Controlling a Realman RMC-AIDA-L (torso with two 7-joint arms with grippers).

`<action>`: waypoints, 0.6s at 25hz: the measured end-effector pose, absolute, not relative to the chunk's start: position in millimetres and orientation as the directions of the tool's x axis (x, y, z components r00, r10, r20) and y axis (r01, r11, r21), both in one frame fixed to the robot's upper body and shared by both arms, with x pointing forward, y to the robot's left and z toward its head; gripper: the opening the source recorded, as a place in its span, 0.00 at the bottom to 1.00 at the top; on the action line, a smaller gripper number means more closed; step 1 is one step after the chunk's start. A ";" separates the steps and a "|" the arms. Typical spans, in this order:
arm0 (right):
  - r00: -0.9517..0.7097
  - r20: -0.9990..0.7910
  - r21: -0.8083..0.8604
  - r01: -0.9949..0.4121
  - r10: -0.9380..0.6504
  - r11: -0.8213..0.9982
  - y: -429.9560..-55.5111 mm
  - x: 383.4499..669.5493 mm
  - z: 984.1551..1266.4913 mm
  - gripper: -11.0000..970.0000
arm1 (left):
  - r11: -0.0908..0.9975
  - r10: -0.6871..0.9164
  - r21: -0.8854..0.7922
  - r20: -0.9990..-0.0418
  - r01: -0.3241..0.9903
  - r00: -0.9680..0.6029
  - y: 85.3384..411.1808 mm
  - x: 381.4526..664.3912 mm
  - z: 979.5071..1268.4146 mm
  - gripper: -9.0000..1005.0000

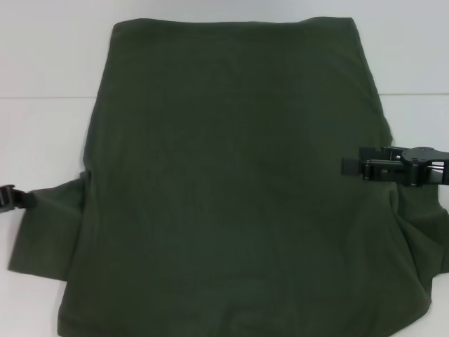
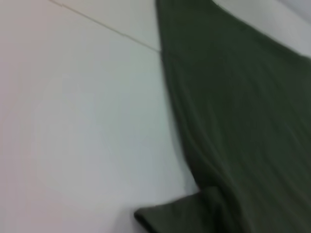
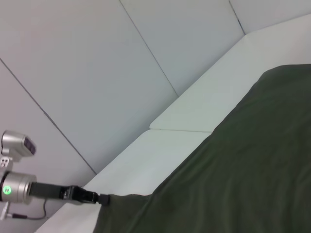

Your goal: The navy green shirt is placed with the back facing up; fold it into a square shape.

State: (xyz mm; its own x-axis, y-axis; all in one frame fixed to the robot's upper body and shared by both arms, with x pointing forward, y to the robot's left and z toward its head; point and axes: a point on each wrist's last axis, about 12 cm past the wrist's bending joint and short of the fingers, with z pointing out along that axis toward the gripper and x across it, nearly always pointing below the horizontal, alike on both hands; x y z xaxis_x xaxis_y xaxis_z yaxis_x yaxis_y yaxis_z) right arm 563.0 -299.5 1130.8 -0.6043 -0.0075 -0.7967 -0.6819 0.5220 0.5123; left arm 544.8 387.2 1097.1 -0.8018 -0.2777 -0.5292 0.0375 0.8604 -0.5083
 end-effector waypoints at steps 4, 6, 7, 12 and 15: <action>-0.605 -0.796 0.512 -0.682 -0.009 0.522 -299.5 563.0 1130.6 0.97 | 0.895 -0.237 -0.447 -0.493 0.011 -0.837 391.8 557.9 1115.9 0.01; -0.605 -0.796 0.512 -0.682 -0.009 0.523 -299.5 563.0 1130.6 0.97 | 0.911 -0.206 -0.413 -0.475 0.010 -0.855 391.4 565.4 1123.4 0.01; -0.605 -0.796 0.512 -0.682 -0.010 0.523 -299.6 563.1 1130.6 0.97 | 0.920 -0.188 -0.391 -0.468 0.012 -0.863 390.7 569.9 1127.3 0.01; -0.605 -0.796 0.510 -0.681 -0.011 0.525 -299.9 563.4 1130.6 0.97 | 0.954 -0.124 -0.301 -0.439 0.015 -0.890 387.7 584.7 1139.9 0.01; -0.605 -0.796 0.510 -0.681 -0.012 0.526 -299.8 563.6 1130.7 0.97 | 0.967 -0.097 -0.253 -0.421 0.014 -0.902 385.6 590.6 1145.2 0.01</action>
State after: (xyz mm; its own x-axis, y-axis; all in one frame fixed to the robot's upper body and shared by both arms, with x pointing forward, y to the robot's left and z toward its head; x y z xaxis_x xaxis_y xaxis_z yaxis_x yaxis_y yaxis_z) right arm 563.6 -299.8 1130.7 -0.6047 -0.0116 -0.7964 -0.6812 0.5258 0.5095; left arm 590.6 385.6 1145.2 -0.9019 -0.0968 -0.4211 0.0144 0.9673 -0.2532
